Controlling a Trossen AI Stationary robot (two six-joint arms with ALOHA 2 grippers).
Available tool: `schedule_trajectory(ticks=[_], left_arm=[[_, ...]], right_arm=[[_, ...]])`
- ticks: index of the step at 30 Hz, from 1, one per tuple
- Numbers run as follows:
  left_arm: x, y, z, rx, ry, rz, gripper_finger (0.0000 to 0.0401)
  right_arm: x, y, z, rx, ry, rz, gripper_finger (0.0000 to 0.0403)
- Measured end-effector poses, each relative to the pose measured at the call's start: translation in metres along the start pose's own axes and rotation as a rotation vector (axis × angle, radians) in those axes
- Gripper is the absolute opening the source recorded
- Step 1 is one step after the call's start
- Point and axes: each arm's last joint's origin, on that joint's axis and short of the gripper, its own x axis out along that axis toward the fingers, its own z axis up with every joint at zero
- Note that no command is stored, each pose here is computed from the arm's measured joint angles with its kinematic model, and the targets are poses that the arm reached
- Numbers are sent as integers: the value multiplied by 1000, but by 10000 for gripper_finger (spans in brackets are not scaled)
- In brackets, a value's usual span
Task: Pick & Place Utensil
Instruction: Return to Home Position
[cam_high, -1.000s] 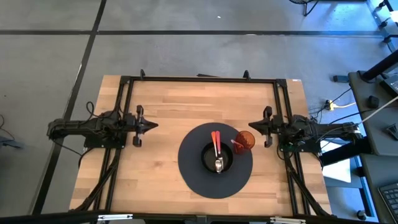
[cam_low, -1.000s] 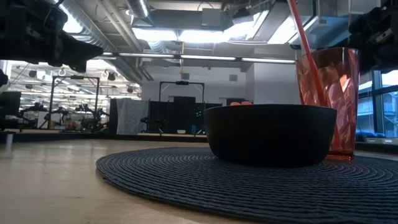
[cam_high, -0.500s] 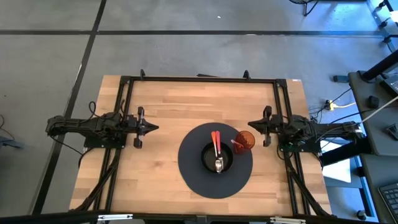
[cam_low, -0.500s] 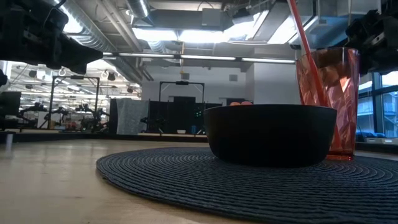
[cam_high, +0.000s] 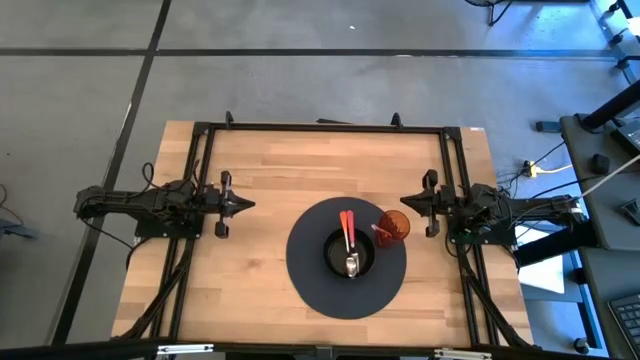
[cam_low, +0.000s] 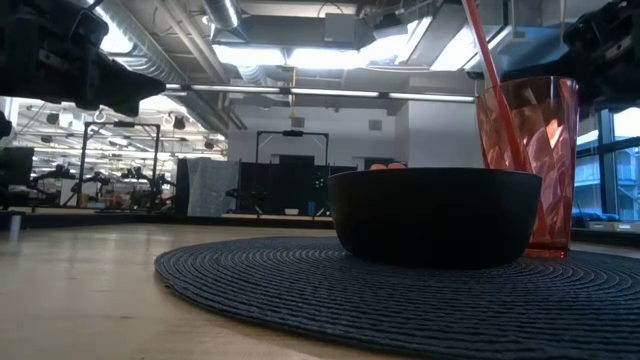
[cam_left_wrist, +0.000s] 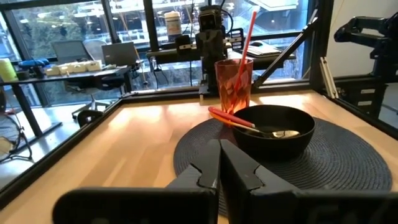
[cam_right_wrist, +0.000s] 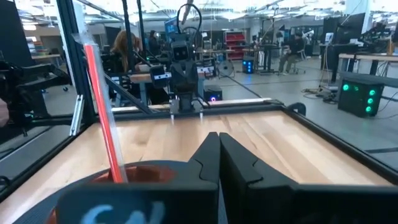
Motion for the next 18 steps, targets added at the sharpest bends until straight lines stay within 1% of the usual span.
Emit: schedule_trajectory(ticks=[3,8,10,14,18], left_arm=[[0,0,0,-27,0,0,1],[0,0,0,-52,0,6,1],[0,0,0,-57,0,17,1],[0,1,0,-64,0,20,2],[0,1,0,-82,-2,33,1]], right_arm=[[-1,0,1,-14,-16,7,0],[-4,2,6,-16,-63,79,0],[-6,2,7,-24,-80,91,0],[-7,2,4,-40,-54,88,0],[-7,1,5,-40,-62,70,0]])
